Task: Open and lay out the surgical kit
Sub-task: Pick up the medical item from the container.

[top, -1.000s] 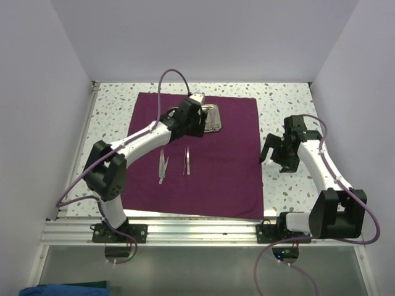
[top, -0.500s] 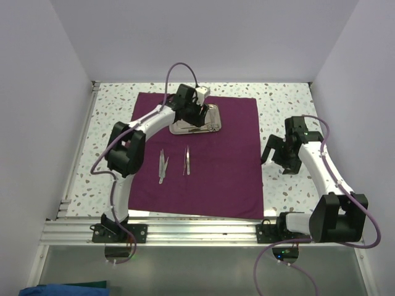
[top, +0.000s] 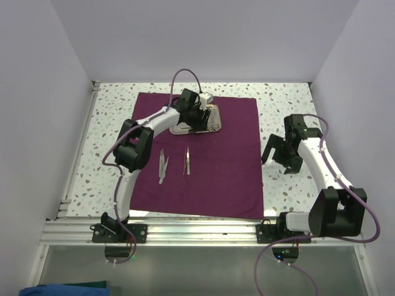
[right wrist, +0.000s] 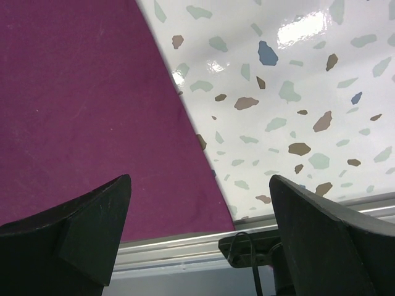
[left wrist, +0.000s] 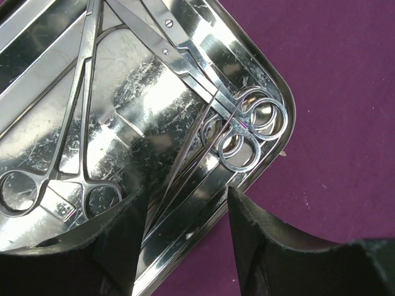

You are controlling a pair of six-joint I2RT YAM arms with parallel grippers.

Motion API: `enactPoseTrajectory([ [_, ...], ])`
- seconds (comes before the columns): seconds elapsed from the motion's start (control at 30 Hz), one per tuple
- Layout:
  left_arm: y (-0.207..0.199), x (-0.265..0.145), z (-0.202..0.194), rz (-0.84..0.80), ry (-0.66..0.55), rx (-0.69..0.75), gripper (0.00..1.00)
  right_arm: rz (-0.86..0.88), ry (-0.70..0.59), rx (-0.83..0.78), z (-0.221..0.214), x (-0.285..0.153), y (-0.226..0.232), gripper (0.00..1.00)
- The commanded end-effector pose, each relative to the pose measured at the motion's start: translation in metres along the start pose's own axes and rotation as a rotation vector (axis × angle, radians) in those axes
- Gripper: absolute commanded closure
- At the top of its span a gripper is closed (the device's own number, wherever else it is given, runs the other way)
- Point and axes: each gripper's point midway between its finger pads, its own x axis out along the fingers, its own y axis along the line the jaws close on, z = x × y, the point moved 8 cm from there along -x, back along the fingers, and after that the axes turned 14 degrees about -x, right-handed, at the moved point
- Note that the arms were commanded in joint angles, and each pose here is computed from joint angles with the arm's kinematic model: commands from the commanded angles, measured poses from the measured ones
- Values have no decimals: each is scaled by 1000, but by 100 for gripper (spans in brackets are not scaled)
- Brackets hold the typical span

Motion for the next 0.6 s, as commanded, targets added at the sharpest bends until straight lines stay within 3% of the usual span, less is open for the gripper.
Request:
enactPoseTrajectory([
  [0.0,4,11,0,10,7,2,42,-25,-16,-12,6,-8,-1,2],
  [0.1,10,17,-3,50,22,-5,46,-24,-12,-17,6,-8,-1,2],
  [0.23,14,21,-6,75,35,-10,61,-23,-4,-22,5,-6,-1,2],
  [0.57,21,16,-24,121,71,1,68,-4,-3,-17,7,2,1,2],
])
